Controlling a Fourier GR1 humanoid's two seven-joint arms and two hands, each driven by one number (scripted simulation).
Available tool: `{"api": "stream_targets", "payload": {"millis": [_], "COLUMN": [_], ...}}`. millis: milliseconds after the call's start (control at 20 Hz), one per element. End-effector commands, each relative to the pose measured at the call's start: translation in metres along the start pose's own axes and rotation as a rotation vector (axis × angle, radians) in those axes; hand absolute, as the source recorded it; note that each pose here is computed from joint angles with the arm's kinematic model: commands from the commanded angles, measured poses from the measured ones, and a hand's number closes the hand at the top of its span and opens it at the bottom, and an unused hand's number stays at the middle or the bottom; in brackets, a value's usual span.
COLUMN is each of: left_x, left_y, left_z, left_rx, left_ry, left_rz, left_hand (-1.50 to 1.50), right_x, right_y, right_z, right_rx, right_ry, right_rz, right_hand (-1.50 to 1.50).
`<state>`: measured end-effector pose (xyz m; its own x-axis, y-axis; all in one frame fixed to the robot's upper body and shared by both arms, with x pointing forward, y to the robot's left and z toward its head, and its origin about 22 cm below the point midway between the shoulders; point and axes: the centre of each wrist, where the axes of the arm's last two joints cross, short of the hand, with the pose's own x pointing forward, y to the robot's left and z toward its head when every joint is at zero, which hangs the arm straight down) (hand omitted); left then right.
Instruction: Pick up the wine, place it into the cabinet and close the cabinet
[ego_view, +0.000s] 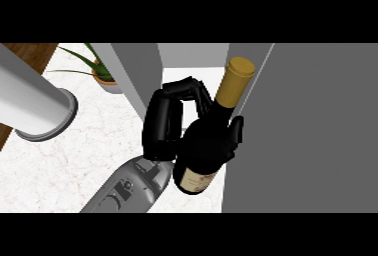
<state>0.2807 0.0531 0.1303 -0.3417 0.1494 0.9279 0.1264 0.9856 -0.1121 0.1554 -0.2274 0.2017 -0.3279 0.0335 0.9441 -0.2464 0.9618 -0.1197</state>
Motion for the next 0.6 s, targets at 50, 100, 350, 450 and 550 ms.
{"api": "stream_targets", "payload": {"millis": [50,100,350,450,550], "left_x": [-0.005,-0.019,-0.038,-0.035,-0.045], "left_y": [0.004,-0.001,-0.003,0.025,0.008], "left_z": [-0.003,0.003,0.023,-0.005,0.003], "left_rx": [0.023,0.042,0.078,0.086,0.102], "left_ry": [0.004,0.004,0.024,0.016,0.019], "left_rz": [0.016,0.012,0.045,0.069,0.046], "left_hand": [1.5,1.5,1.5,1.5,1.5], "right_x": [0.015,0.025,0.022,0.018,0.012], "right_y": [-0.012,0.008,0.006,-0.001,0.005], "right_z": [0.018,0.013,0.018,0.02,0.026], "right_rx": [0.045,0.04,0.044,0.023,0.024], "right_ry": [-0.062,-0.041,-0.047,-0.05,-0.054], "right_rz": [-0.043,-0.037,-0.05,-0.048,-0.037], "right_hand": [-1.5,-1.5,-1.5,-1.5,-1.5]}}
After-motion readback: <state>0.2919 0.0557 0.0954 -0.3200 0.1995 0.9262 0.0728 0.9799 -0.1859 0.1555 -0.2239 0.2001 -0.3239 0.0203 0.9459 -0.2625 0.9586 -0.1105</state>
